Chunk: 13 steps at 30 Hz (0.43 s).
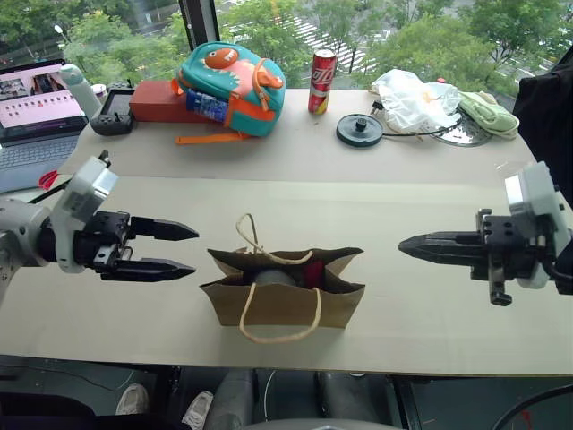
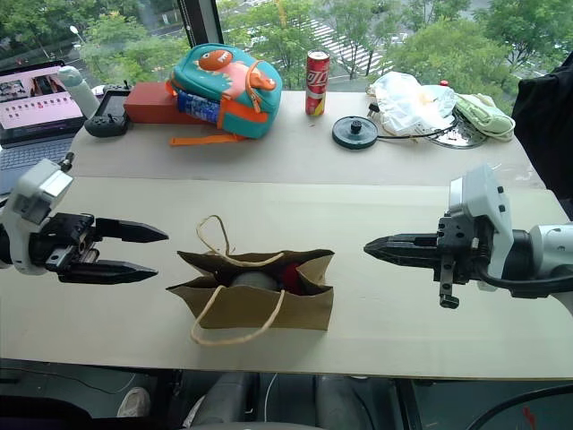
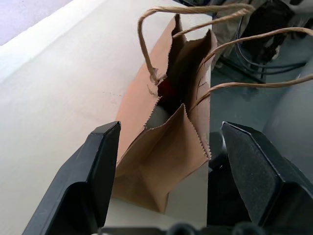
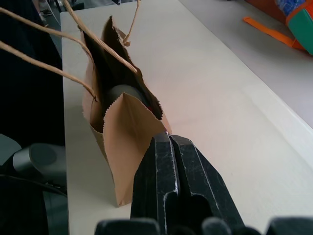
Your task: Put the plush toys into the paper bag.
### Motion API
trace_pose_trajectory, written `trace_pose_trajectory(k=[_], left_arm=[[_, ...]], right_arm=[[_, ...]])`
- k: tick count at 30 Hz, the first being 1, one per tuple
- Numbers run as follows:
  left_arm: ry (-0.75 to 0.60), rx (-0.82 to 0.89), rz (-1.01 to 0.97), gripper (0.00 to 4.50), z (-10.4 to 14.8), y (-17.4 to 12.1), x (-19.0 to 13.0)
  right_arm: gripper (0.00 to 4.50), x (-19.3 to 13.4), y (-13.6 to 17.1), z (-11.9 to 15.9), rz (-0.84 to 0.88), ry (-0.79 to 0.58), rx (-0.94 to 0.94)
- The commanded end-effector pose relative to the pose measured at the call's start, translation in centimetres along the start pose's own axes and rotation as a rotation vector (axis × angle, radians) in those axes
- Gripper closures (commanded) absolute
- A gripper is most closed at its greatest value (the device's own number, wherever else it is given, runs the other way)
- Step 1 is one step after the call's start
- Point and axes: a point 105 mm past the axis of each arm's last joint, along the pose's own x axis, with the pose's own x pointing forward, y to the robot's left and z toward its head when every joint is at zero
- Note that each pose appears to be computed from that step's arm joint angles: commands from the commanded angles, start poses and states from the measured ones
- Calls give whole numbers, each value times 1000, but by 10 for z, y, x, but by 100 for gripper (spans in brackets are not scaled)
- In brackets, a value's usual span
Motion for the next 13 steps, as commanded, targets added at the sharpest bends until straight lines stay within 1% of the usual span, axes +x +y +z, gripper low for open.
trace_pose_trajectory(k=[1, 13], left_arm=[[-6, 38, 30, 97, 11, -3, -7], [-13, 34, 16, 97, 10, -4, -2]], right_arm=[[450, -2, 8, 22, 20, -48, -65], [450, 4, 6, 21, 30, -42, -66]])
